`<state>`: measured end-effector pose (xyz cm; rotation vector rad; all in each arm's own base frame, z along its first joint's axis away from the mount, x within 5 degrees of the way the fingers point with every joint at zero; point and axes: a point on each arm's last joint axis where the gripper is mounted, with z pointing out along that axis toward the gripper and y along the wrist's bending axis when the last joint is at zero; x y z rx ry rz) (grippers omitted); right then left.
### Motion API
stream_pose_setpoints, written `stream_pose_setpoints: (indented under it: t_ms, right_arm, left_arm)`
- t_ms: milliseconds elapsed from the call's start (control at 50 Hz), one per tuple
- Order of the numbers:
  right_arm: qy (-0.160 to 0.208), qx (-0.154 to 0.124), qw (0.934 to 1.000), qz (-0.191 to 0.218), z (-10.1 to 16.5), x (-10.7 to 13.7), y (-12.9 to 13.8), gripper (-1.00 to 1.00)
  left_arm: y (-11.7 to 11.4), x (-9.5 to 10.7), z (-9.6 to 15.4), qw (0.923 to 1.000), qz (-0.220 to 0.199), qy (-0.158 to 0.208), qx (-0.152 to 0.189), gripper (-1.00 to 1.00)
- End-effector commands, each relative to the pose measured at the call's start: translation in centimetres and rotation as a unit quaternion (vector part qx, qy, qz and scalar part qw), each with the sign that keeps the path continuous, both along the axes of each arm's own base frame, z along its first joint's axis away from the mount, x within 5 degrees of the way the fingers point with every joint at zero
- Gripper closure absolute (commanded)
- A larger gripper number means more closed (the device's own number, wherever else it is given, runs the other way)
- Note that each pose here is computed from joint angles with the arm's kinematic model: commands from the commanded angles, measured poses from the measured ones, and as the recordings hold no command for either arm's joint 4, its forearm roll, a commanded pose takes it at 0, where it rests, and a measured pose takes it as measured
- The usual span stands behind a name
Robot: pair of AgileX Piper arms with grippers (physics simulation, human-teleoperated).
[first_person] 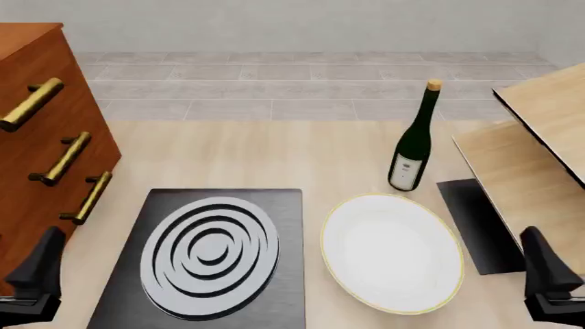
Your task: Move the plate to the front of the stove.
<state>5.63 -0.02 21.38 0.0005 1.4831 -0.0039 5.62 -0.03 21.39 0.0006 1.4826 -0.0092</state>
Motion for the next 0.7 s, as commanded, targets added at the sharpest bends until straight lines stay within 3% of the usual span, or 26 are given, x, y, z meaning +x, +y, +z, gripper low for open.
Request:
stream_pose_setpoints:
  t_ms: [20,100,160,200,260,300,480,500,520,560,620,640,660,680,700]
  right_arm:
    - [0.003,0.005,1.0000,0.002,0.1,0.0,0.0,-1.00]
    - [0.002,0.003,1.0000,0.002,0.1,0.0,0.0,-1.00]
    - [0.000,-0.001,1.0000,0.002,0.1,0.0,0.0,-1.00]
    - [0.001,0.002,1.0000,0.002,0.1,0.0,0.0,-1.00]
    - [0.001,0.002,1.0000,0.002,0.1,0.0,0.0,-1.00]
    - [0.000,0.000,1.0000,0.002,0.1,0.0,0.0,-1.00]
    - [0.002,0.004,1.0000,0.001,0.1,0.0,0.0,-1.00]
    - [0.002,0.005,1.0000,0.001,0.1,0.0,0.0,-1.00]
    - [0.002,0.004,1.0000,0.001,0.1,0.0,0.0,-1.00]
    - [0.000,0.000,1.0000,0.001,0.1,0.0,0.0,-1.00]
    - [0.002,0.003,1.0000,0.001,0.1,0.0,0.0,-1.00]
    - [0.002,0.004,1.0000,0.001,0.1,0.0,0.0,-1.00]
    - [0.002,0.004,1.0000,0.001,0.1,0.0,0.0,-1.00]
    - [0.002,0.004,1.0000,0.001,0.1,0.0,0.0,-1.00]
    - [0.001,0.001,1.0000,0.001,0.1,0.0,0.0,-1.00]
  left_arm:
    - [-0.1,0.1,0.1,0.9999,-0.004,-0.004,0.009,-1.00]
    - [-0.1,0.1,0.2,0.9999,-0.007,-0.004,0.011,-1.00]
    - [-0.3,0.3,0.3,0.9994,-0.019,-0.001,0.030,-1.00]
    - [-0.2,0.4,0.9,0.9996,-0.018,0.000,0.022,-1.00]
    - [-0.4,1.1,0.9,0.9961,-0.024,0.006,0.085,-1.00]
    - [-0.5,3.2,0.7,0.9936,-0.022,0.032,0.106,-1.00]
    - [-1.5,4.3,3.9,0.9841,-0.058,-0.015,0.167,-1.00]
    - [-1.7,4.4,4.0,0.9820,-0.066,-0.017,0.176,-1.00]
    - [-2.1,4.7,3.8,0.9744,-0.077,-0.025,0.210,-1.00]
    - [-2.9,5.7,4.0,0.9671,-0.104,-0.020,0.231,-1.00]
    - [-3.5,6.6,4.2,0.9539,-0.112,-0.030,0.277,-1.00]
    - [-3.7,6.6,3.9,0.9456,-0.115,-0.038,0.302,-1.00]
    - [-4.1,7.0,4.2,0.9412,-0.122,-0.039,0.313,-1.00]
    - [-4.2,7.2,4.7,0.9414,-0.125,-0.040,0.311,-1.00]
    - [-4.5,7.5,4.7,0.9298,-0.125,-0.051,0.342,-1.00]
